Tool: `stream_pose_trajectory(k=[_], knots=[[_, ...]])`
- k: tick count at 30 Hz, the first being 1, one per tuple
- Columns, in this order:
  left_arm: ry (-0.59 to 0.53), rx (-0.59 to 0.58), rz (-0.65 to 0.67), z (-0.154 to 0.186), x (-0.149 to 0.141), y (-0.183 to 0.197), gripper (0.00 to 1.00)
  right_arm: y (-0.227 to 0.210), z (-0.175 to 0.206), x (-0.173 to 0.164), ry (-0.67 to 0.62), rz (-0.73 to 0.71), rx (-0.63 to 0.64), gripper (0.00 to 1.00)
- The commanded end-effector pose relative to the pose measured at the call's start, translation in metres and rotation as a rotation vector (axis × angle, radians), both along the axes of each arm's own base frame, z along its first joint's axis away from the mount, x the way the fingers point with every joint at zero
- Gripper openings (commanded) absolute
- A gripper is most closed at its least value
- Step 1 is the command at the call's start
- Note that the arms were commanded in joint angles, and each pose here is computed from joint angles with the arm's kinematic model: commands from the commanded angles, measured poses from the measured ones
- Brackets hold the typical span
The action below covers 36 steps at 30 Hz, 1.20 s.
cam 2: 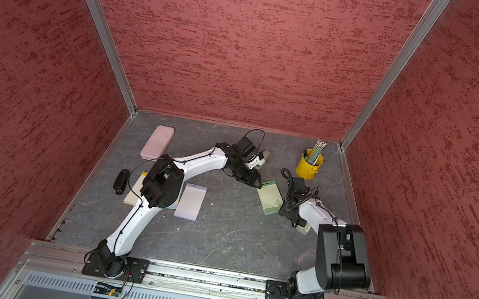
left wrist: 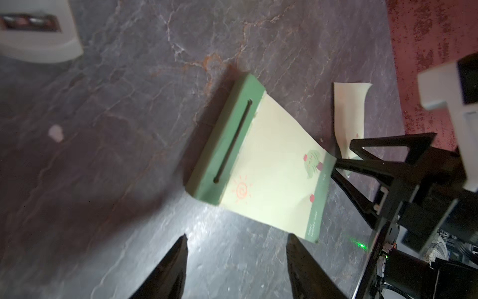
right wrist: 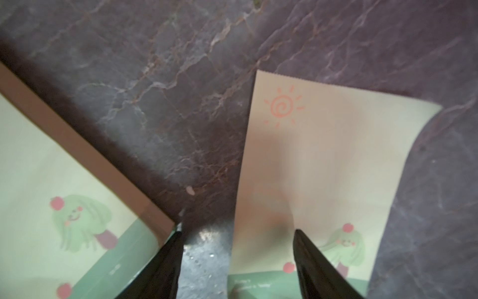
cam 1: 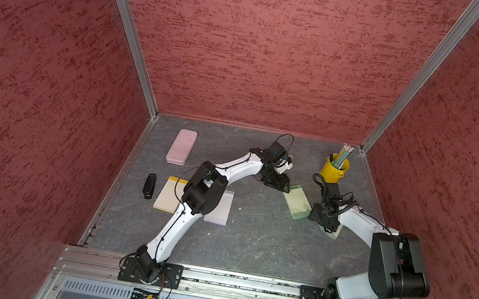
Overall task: Tear off pages from different memo pads
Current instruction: Place the paper at the center of the board, then pick up the memo pad from the center of the board.
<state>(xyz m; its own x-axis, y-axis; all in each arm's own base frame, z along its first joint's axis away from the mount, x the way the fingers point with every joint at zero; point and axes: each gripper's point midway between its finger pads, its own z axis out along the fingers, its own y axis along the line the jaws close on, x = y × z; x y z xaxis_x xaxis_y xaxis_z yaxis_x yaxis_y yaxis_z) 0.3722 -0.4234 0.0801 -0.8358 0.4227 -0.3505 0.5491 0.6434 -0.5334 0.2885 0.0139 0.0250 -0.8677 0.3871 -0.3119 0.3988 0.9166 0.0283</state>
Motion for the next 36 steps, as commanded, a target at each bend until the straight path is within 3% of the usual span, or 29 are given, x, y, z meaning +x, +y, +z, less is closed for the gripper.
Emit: stream_pose_trajectory(k=[1,4,7,10,12,14,16,18,22,25,36], knots=[[-0.208,-0.080,0.052,0.078,0.007,0.018,0.61,0.012,0.052,0.015,-0.130,-0.003,0.081,0.77],[-0.372,-0.026,0.145,0.098,0.002,0.061,0.66,0.027,0.080,0.014,-0.177,0.030,0.147,0.77],[-0.528,0.019,0.275,0.113,-0.006,0.108,0.78,0.066,0.090,0.011,-0.203,0.094,0.225,0.72],[-0.625,0.071,0.431,0.120,-0.017,0.159,1.00,0.124,0.095,0.013,-0.249,0.173,0.298,0.69],[-0.634,0.080,0.518,0.121,-0.027,0.190,0.99,0.156,0.095,0.017,-0.271,0.205,0.334,0.67],[-0.579,0.083,0.638,0.116,-0.039,0.228,0.99,0.188,0.091,0.020,-0.287,0.233,0.385,0.64],[-0.472,-0.037,0.665,0.108,-0.051,0.246,0.97,0.214,0.088,0.022,-0.286,0.257,0.430,0.60],[-0.340,-0.087,0.720,0.095,-0.061,0.264,0.87,0.241,0.081,0.022,-0.272,0.297,0.453,0.57],[-0.154,0.084,0.724,0.051,-0.090,0.277,0.75,0.287,0.071,0.017,-0.232,0.352,0.544,0.52],[-0.026,0.129,0.754,0.024,-0.106,0.279,0.68,0.313,0.062,0.014,-0.203,0.351,0.626,0.47],[0.117,0.181,0.764,-0.024,-0.121,0.277,0.69,0.360,0.035,0.001,-0.146,0.258,0.756,0.39]])
